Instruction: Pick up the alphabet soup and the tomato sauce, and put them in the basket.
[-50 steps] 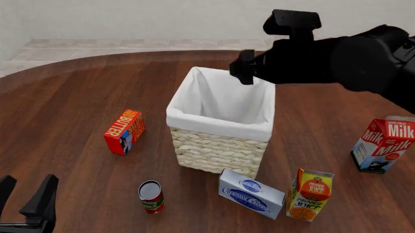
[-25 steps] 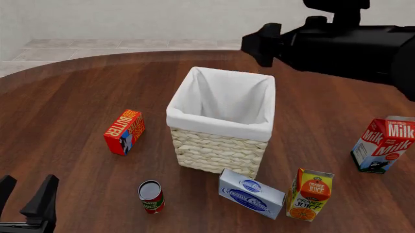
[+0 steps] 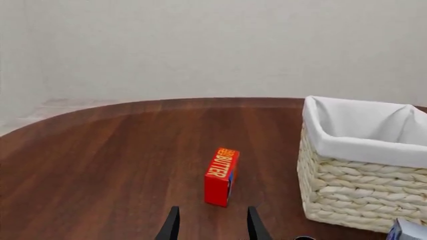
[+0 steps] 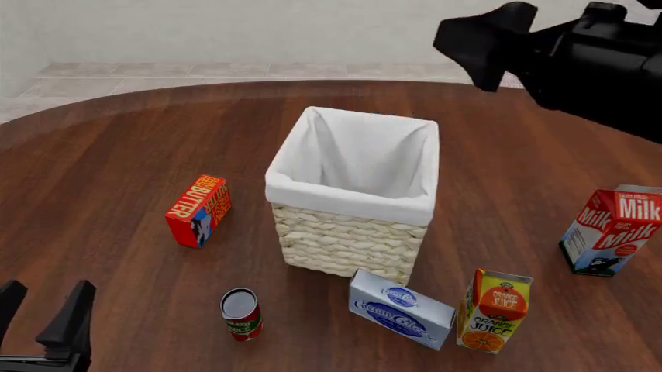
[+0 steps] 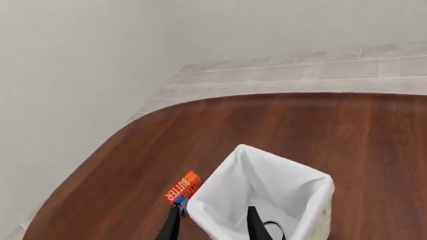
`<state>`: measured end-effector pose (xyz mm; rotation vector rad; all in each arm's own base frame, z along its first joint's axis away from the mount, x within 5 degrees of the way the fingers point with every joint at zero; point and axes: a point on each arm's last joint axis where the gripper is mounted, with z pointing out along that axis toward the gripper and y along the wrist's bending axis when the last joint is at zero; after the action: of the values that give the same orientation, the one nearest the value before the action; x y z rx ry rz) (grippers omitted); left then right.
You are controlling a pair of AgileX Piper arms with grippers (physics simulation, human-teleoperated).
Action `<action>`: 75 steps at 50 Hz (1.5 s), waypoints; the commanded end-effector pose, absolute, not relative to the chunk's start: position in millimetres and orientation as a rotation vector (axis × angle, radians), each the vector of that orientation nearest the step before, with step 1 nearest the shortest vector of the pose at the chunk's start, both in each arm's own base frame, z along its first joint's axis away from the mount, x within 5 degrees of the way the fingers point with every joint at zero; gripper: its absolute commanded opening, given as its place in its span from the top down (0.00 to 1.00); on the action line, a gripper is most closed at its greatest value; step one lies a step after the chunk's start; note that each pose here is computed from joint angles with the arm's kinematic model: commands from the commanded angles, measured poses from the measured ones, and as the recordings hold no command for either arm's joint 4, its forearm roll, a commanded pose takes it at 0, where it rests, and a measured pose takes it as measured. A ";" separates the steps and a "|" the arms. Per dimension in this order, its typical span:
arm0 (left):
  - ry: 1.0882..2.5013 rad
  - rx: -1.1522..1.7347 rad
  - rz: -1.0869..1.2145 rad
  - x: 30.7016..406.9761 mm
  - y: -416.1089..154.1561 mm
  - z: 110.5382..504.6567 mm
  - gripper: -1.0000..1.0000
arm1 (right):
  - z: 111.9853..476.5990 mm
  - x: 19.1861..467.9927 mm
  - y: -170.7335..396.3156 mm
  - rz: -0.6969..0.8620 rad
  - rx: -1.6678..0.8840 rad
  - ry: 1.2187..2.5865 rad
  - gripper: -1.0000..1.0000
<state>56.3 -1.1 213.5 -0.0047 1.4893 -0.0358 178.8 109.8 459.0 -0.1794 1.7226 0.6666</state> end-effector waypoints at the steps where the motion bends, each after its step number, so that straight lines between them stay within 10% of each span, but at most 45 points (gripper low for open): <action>1: 1.495 0.014 -0.018 56.7 -1.2 213.1 0.00 | 470.0 143.4 88.1 0.717 -0.147 1.616 0.00; 32: 1.498 0.078 0.038 58.2 -1.6 217.5 0.00 | 468.4 90.6 52.5 0.745 -0.104 1.476 0.00; 75: 1.349 0.140 0.060 11.4 -0.8 327.5 0.00 | 489.3 67.6 36.7 0.730 -0.084 1.414 0.00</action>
<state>24.7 -0.8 305.3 0.0943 1.3793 0.0596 74.5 40.5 483.6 -0.0867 1.4347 0.7245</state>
